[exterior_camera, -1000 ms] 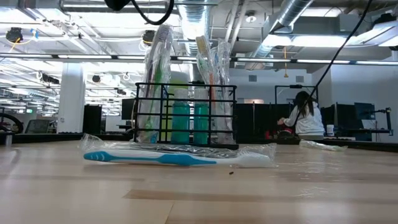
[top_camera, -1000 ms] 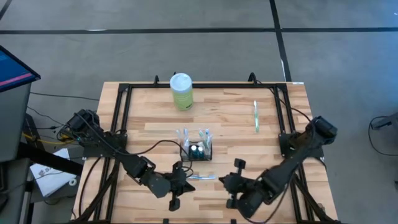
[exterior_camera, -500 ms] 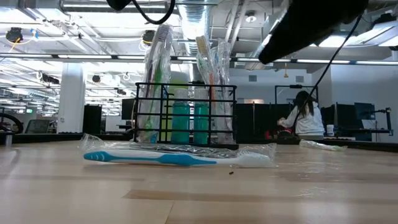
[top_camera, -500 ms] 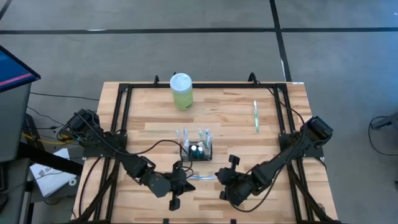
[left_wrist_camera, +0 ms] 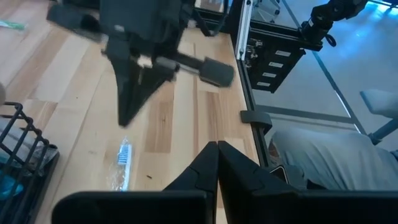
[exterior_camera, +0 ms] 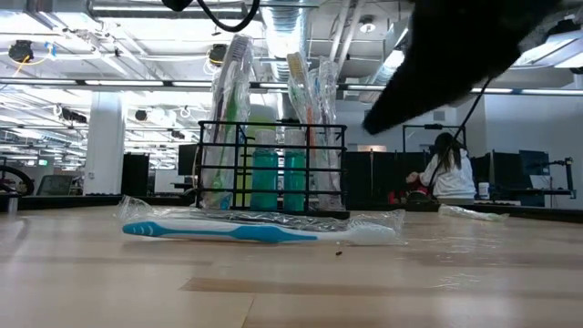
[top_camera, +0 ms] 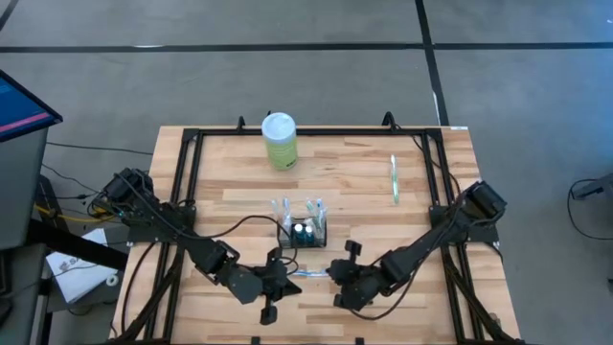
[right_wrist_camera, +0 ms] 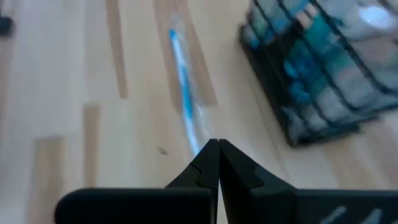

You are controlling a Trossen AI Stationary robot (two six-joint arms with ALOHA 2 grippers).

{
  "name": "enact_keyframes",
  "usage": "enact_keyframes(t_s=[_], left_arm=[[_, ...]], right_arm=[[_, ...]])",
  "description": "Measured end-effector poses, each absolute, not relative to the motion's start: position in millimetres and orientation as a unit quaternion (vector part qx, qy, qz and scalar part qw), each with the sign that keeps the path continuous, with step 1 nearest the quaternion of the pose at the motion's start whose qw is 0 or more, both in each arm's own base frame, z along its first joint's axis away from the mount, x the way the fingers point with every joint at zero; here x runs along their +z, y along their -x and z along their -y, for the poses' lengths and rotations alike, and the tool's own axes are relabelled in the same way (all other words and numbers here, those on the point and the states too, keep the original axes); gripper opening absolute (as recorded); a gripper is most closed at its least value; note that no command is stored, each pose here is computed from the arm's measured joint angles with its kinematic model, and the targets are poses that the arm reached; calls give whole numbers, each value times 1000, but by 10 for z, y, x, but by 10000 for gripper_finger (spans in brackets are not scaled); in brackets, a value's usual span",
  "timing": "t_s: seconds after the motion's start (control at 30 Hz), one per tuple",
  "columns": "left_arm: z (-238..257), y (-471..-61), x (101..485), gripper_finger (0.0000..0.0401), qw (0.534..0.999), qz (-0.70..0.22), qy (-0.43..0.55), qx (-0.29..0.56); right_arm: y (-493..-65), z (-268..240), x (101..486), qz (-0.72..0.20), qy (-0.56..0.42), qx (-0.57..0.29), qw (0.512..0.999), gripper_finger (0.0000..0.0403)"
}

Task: Pick & Place toothbrushing station
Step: Put the blue toothbrush into the wire organizer

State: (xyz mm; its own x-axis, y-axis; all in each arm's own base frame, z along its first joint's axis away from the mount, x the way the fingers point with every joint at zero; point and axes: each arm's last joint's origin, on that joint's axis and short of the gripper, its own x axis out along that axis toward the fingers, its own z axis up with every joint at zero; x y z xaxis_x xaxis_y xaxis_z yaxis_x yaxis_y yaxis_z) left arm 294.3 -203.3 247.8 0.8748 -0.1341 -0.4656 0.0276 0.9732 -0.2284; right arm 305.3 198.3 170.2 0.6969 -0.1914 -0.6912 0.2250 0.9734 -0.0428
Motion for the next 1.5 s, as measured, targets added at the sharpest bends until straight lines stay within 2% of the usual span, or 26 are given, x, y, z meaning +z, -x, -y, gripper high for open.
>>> enact_keyframes(t_s=[0.23, 0.73, 0.93, 1.17, 1.5], left_arm=[[2036, -2946, 2488, 1, 963, -242, 111, -43], [2037, -2948, 2491, 1, 963, -240, 112, -44], [2037, -2948, 2493, 1, 963, -240, 112, -44], [2038, -2949, 2494, 1, 963, -239, 113, -45], [2037, -2947, 2488, 1, 963, -240, 111, -45]], right_arm=[[-3133, -1976, 1438, -405, -16, -107, 908, 12], [-3213, -1964, 1297, -422, -27, -83, 902, 168], [-3248, -1922, 1302, -419, -23, -84, 904, 213], [-3377, -1866, 1165, -414, -15, -79, 907, 218], [-3584, -1942, 1020, -426, 3, -61, 903, 182]])
